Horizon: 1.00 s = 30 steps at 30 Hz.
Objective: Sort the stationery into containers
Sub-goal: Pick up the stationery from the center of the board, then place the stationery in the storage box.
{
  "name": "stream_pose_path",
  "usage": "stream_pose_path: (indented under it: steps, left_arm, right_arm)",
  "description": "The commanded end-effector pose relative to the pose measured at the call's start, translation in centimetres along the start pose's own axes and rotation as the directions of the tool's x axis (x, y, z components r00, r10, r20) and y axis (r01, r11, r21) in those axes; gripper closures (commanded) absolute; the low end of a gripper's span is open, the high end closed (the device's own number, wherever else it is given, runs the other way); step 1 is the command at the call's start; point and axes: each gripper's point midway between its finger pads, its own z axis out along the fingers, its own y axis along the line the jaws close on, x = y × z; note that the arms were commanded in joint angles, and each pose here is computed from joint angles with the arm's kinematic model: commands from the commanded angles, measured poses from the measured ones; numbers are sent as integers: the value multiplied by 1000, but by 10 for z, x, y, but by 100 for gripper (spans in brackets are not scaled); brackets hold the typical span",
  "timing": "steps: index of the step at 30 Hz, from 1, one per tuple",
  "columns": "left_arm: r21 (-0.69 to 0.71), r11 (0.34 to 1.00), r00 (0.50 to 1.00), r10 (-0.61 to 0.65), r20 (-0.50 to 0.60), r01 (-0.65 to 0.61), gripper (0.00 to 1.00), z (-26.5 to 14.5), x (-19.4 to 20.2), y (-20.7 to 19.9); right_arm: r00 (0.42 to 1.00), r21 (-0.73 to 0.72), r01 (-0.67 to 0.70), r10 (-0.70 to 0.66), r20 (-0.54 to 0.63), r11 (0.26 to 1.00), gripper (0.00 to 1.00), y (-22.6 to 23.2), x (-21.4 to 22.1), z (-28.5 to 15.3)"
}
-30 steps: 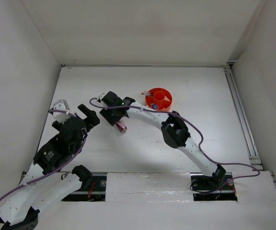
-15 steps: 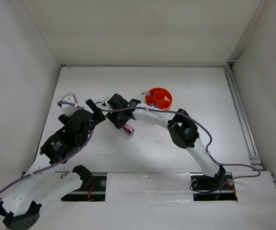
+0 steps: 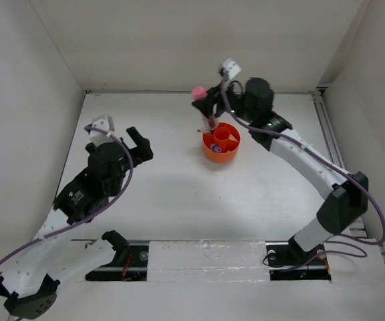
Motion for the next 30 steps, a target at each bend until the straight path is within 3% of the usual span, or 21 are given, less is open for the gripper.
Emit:
stream_pose_path:
  steps: [1, 6, 7, 9, 10, 13, 18, 30]
  left_arm:
    - [160, 983, 992, 99, -72, -87, 1, 20, 4, -55]
    - [360, 925, 965, 195, -178, -121, 1, 30, 27, -107]
    - [393, 912, 963, 203, -179, -119, 1, 28, 27, -113]
    - [437, 895, 960, 192, -203, -86, 1, 38, 30, -113]
    - [526, 850, 947, 201, -251, -41, 1, 32, 39, -121]
    - [444, 896, 937, 139, -322, 19, 1, 62, 54, -95]
    - [248, 968, 929, 121, -349, -33, 1, 84, 70, -58]
    - [219, 974, 946, 118, -303, -52, 1, 79, 61, -48]
  right_arm:
    - [947, -38, 134, -116, 300, 990, 100, -25, -55, -28]
    - [915, -68, 187, -148, 376, 980, 100, -57, -53, -46]
    - [869, -66, 254, -197, 454, 965, 100, -57, -68, -58]
    - [866, -92, 235, -165, 472, 968, 100, -65, -51, -61]
    - [833, -91, 276, -191, 520, 957, 100, -63, -57, -66]
    - [838, -117, 266, -170, 518, 957, 100, -72, -38, -63]
    - [822, -120, 279, -172, 543, 953, 100, -70, -24, -65]
    - [841, -181, 223, -95, 533, 958, 100, -76, 31, -48]
